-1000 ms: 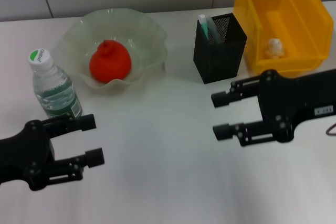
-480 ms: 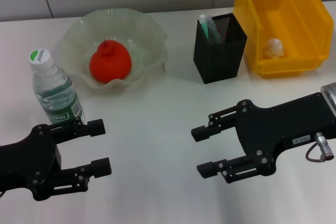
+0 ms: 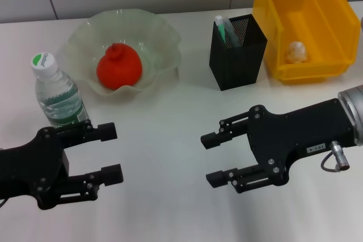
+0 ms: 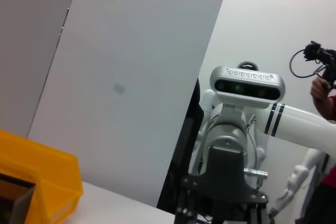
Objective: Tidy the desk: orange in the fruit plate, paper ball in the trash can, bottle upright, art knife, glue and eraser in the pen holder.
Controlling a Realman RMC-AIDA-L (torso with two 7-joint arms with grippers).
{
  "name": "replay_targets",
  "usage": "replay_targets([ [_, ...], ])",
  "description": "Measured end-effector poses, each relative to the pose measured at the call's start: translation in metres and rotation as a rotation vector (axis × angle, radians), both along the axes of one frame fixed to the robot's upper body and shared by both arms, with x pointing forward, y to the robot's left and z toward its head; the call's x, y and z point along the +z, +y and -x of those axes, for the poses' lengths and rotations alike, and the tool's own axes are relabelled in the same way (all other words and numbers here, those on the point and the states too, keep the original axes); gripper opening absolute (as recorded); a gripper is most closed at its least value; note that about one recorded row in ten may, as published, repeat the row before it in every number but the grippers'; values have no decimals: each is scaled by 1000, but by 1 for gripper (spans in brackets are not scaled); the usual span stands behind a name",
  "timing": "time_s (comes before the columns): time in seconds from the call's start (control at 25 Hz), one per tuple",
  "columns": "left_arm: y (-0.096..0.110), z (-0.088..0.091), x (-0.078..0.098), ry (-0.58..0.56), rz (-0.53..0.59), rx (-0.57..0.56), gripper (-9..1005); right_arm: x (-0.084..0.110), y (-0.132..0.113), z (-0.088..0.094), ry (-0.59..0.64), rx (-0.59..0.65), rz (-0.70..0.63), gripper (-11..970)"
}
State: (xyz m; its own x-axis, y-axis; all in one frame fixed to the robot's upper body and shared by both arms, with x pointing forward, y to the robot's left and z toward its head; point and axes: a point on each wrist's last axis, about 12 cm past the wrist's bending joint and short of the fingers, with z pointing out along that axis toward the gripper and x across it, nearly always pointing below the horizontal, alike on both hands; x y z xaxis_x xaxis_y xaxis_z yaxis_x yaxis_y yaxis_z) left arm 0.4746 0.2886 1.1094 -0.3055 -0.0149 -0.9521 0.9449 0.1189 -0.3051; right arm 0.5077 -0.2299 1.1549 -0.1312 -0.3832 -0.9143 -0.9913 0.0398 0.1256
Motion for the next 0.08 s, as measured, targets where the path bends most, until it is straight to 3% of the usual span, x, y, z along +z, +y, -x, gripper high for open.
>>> replay_targets([
  [0.08,-3,-3,2,-3,2,-13,784,-1,-1,-1,-5,-4,-2,611],
])
